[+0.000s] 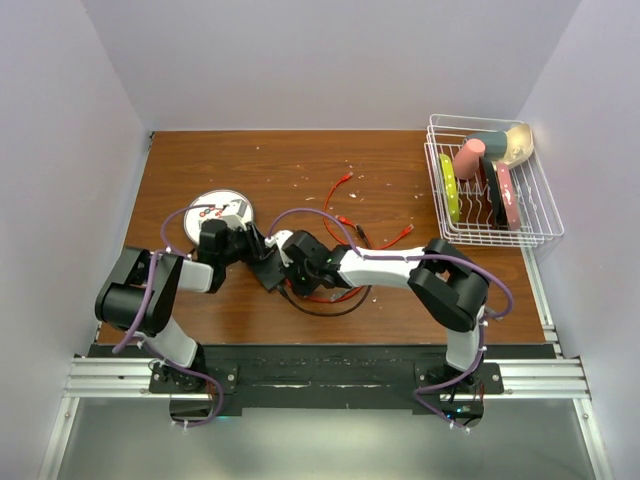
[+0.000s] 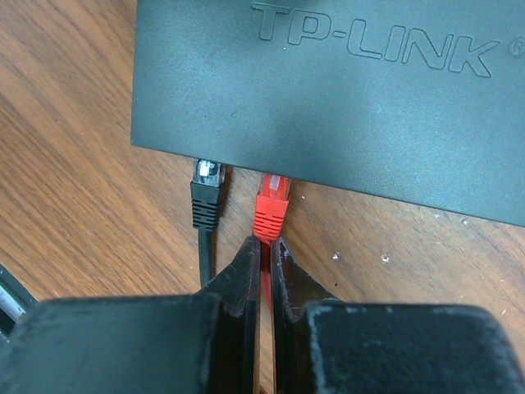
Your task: Insert the plug into the switch port
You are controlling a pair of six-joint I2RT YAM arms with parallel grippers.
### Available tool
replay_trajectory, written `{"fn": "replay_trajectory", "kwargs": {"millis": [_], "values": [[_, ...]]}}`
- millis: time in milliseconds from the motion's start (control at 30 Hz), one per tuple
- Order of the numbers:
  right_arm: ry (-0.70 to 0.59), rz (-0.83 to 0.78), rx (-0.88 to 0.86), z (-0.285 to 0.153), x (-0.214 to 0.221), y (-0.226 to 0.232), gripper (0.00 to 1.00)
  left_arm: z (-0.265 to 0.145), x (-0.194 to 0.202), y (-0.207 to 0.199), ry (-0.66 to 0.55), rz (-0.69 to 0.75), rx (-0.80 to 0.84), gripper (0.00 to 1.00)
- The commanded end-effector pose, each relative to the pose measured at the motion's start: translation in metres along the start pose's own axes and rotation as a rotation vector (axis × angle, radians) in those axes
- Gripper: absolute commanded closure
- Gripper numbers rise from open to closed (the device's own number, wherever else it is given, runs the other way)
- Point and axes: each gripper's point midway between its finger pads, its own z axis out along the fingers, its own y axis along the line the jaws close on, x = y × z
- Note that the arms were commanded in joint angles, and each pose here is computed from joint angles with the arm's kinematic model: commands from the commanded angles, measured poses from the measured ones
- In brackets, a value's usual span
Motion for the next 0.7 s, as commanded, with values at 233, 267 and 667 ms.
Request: {"fn": "replay_trajectory", "kwargs": {"millis": [233,267,667], "values": [[-0.655,0.166,-0.043,-0.019,-0.184,-0.006,1.0,-0.048,0.103,-0.053,0.371,-0.192,0.141,1.0],[-0.653,0.181,-0.056,-0.018,-0.182,-0.005,1.0,-0.049,0.103,-0.054,0.371,-0.193,0.14,1.0],[-0.712,0.129,-0.026,-0.029,-0.195,-0.009,1.0,-0.051,0.136,-0.05,0.443,-0.25,0.125,1.0]]}}
